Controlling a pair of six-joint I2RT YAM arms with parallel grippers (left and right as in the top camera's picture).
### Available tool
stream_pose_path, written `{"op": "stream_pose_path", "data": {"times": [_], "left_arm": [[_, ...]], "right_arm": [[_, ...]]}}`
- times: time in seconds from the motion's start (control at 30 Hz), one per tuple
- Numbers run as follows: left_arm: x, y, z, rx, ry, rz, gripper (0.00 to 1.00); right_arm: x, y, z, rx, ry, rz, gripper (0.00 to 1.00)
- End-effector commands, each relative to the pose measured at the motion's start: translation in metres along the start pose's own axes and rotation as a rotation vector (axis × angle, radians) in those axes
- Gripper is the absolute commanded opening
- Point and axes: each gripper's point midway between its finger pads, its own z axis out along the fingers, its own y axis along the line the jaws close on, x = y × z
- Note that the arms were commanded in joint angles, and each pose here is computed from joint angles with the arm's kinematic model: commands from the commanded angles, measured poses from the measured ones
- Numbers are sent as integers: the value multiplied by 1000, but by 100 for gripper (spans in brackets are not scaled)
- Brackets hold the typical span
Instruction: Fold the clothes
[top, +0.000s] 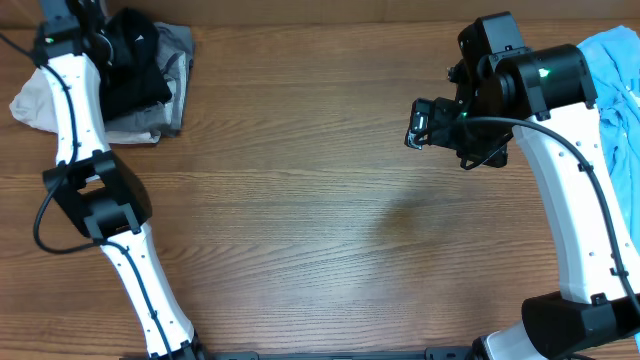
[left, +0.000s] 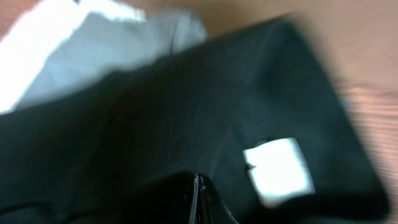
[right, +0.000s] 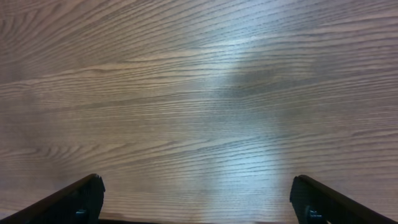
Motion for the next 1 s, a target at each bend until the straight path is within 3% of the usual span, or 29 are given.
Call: {"op": "stream_pose_path", "data": {"times": [0.0, 0.2, 0.4, 0.53, 0.67, 0.97], "left_arm": [[36, 19, 41, -62, 87, -25, 4], [10, 14, 21, -50, 17, -17, 5], [-55, -11, -61, 13, -160, 6, 4], [-81, -1, -107, -67, -243, 3, 4], [-74, 30, -115, -153, -214, -29, 4], [-28, 70, -66, -190, -70, -76, 4]], "right_arm": [[1, -1, 0, 5, -16, -8, 100], [-2, 0, 0, 1, -26, -6, 100], [-2, 0, 0, -1, -28, 10, 100], [-2, 0, 0, -1, -27, 10, 100], [-1, 0, 0, -2, -22, 10, 100], [-1, 0, 0, -2, -23, 10, 100]]}}
